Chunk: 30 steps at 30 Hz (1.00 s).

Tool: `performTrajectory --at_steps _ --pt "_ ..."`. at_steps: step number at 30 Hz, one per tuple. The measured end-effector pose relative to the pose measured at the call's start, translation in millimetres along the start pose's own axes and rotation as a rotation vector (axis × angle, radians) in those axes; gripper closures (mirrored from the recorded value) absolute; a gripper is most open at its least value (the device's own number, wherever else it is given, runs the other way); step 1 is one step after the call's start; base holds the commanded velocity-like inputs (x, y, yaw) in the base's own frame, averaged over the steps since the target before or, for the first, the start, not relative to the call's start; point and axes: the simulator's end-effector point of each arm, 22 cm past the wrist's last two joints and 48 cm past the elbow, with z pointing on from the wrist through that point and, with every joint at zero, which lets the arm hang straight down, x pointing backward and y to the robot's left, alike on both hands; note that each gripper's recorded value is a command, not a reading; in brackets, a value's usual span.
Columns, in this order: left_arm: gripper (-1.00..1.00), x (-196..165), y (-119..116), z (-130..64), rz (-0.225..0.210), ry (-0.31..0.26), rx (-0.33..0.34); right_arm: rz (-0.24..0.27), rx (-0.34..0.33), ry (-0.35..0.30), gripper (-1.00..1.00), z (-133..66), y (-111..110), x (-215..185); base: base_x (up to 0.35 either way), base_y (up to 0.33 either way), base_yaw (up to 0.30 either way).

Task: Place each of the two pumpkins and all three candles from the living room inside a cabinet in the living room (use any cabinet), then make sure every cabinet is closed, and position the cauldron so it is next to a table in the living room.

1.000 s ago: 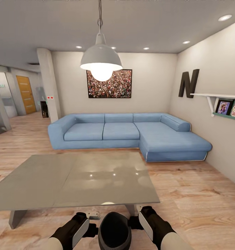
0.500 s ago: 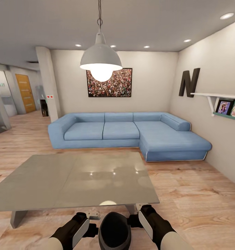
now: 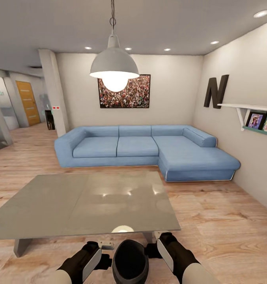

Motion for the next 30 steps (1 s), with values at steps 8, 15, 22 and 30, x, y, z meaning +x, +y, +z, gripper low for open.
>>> performTrajectory --at_steps 8,15,22,30 --pt "-1.00 -0.6 -1.2 -8.1 -0.001 0.011 0.005 0.002 -0.001 0.011 -1.00 -7.5 0.7 -1.3 0.000 0.000 0.000" --pt "-1.00 0.8 -0.4 -14.3 -0.002 0.024 0.003 0.006 0.002 0.025 -1.00 -12.9 -1.3 0.0 0.000 0.000 0.000" --pt "-1.00 2.1 -0.6 -20.0 -0.006 0.034 0.011 0.018 0.003 0.037 -1.00 -17.8 -3.1 2.1 0.000 0.000 0.000" --pt "-1.00 1.0 2.2 -25.3 -0.007 0.022 0.005 0.061 0.016 0.060 -1.00 -21.6 -19.2 10.5 0.000 0.000 0.000"
